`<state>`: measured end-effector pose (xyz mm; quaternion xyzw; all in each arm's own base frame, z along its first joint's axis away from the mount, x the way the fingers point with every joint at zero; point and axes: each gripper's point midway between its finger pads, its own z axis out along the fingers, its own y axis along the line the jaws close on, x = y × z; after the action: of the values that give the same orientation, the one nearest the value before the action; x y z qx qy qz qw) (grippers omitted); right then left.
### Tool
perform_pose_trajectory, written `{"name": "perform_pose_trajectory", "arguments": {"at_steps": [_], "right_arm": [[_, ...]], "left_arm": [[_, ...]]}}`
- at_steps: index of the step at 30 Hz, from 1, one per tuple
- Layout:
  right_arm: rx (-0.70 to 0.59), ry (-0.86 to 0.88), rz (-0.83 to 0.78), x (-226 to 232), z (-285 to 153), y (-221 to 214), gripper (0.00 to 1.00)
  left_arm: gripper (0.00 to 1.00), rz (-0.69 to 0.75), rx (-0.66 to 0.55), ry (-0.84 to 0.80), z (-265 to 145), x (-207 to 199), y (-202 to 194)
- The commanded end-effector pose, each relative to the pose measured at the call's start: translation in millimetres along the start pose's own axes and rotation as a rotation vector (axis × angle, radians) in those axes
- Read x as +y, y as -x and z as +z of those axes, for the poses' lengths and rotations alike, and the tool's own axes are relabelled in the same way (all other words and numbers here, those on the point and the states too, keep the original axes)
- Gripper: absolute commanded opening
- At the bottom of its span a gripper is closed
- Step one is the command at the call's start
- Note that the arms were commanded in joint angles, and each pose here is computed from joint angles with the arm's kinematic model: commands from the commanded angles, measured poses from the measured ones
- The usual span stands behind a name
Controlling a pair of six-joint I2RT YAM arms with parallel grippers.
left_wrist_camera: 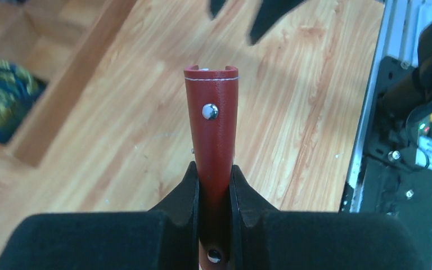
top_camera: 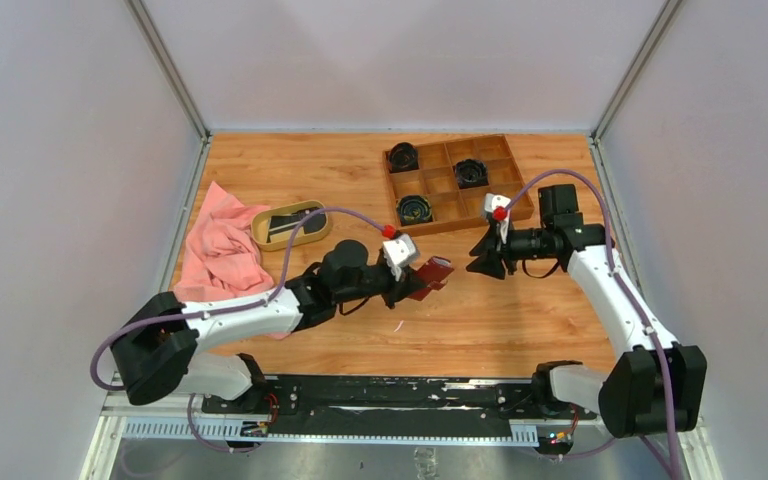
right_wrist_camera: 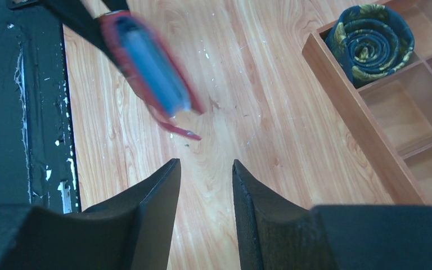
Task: Put the credit cards into the card holder
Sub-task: Close the card holder at the center of the board.
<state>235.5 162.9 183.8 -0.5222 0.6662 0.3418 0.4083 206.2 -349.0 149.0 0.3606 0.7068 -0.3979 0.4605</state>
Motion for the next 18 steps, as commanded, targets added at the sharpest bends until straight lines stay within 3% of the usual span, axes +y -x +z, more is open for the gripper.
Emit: {"name": "perform_pose_trajectory", "arguments": {"at_steps": [1,10,14,18], "right_arm": [[-0.018,0.001,0.08,-3.2,-5.3,0.0,0.43],[-0.011,-0.088,0.189,-25.7,-16.5,-9.9,0.42],[0.002,-0.099,0.199,-28.8,-15.8,-15.5,0.42],[0.004,-0.101,0.201,-29.1,-15.2,-16.6,0.42]], "left_arm": [[0.0,0.552,0.116,0.011,-6.2,-3.3,-4.8],[0.0,1.132,0.287,0.181,6.2,15.5,-16.0],[0.0,1.3,0.314,0.266,20.3,16.1,-27.5],[0.0,1.369,0.373,0.322,31.9,22.9,-46.3]]}}
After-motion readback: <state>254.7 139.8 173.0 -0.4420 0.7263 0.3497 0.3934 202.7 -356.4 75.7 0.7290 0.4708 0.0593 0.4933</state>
